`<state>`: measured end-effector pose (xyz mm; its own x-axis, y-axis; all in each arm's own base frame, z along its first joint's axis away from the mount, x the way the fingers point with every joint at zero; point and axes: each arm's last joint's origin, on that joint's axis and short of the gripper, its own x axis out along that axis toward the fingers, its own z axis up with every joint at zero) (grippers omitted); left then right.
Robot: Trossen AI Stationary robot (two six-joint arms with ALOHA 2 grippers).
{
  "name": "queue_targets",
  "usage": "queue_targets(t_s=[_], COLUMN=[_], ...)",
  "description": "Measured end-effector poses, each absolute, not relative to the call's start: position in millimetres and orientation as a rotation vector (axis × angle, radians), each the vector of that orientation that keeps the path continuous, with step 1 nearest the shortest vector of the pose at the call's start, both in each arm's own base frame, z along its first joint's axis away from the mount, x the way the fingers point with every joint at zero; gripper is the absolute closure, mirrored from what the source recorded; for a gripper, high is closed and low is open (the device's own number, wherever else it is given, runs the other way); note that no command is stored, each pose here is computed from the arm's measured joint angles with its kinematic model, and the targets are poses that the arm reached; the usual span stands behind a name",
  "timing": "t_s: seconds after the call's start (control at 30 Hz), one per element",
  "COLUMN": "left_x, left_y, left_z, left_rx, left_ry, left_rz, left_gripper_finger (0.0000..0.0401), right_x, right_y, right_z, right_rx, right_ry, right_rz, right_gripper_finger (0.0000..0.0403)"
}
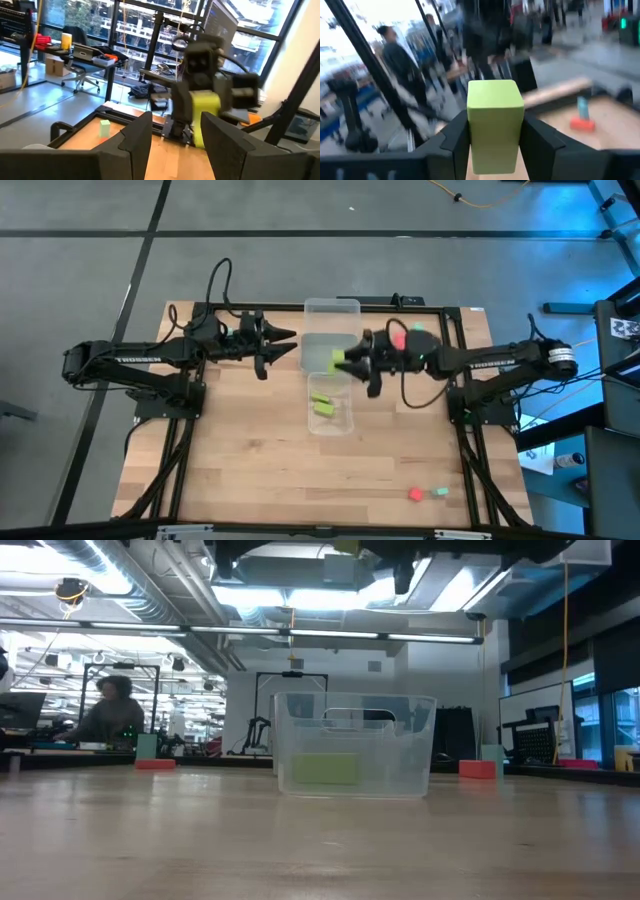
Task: Sort & place blocks by color
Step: Put the green block into the bottom transparent bin
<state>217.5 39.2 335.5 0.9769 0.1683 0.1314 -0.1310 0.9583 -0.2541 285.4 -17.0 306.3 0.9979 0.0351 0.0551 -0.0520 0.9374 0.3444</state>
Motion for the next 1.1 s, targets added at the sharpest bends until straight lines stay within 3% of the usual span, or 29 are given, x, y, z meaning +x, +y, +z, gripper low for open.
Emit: queue_targets(t_s=[0.73, 1.1], left_x=[218.9, 218.9], left_y=[32.3, 32.5], left_z=[333.4, 333.5], left_rx=[-0.190, -0.190], left_ry=[-0.124, -0.124], left_rz=[0.128, 0.131], left_gripper_finger=[0.0241, 0.0241], right_x=[286.9, 338.0], right_y=[-35.1, -24.5], right_z=[314.6, 273.0], right_rx=[0.344, 0.290], right_ry=[0.055, 0.655], right_rz=[0.037, 0.026], right_gripper_finger=[0.0266, 0.0266])
